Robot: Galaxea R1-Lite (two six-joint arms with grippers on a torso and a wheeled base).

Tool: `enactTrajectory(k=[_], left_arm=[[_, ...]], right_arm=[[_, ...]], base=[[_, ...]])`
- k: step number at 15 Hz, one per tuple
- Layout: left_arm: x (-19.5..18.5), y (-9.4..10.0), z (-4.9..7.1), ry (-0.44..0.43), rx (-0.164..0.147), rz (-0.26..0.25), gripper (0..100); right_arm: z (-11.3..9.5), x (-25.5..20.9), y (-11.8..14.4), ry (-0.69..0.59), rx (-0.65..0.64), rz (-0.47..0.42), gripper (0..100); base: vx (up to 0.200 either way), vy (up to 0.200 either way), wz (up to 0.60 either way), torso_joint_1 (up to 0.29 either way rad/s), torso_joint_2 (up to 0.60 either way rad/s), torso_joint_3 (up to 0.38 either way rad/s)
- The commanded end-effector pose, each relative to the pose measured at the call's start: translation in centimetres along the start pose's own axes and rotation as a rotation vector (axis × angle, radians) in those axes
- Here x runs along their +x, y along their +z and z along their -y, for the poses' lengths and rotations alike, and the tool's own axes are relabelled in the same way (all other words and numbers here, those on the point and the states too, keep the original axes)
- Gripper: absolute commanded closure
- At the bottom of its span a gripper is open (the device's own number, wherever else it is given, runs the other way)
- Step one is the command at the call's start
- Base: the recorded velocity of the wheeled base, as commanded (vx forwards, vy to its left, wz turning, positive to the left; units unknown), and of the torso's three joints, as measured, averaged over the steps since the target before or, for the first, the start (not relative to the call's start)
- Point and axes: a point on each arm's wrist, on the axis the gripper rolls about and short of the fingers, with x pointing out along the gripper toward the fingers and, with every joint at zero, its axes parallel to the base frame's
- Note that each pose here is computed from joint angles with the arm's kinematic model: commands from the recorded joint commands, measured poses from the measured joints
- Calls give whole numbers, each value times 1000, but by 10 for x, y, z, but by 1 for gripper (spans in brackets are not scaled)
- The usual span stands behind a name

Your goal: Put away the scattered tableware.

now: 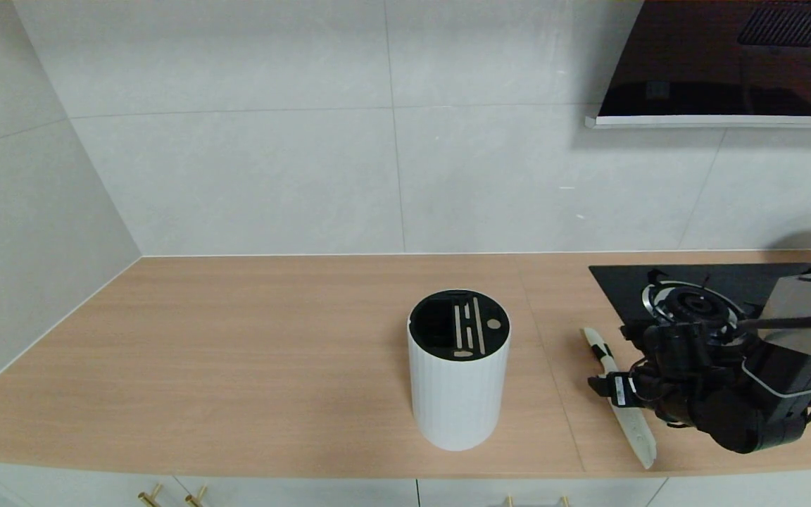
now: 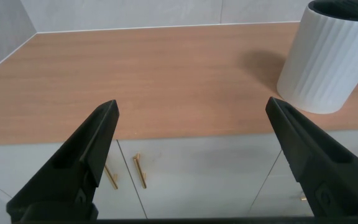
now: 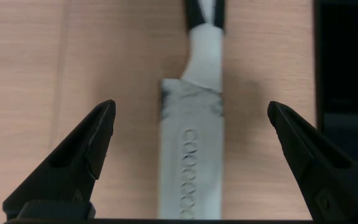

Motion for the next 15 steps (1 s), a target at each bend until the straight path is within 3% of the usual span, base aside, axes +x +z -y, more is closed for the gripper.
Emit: enactTrajectory(k=[1, 15], left_arm=[[0, 0, 0, 0, 0, 0, 0], [0, 0, 0, 0, 0, 0, 0]], right_arm=[[0, 3, -3, -2, 5, -9, 0], [-3, 15, -6, 1, 24, -15, 0]], base=[[0, 0, 0, 0, 0, 0], [0, 0, 0, 0, 0, 0]])
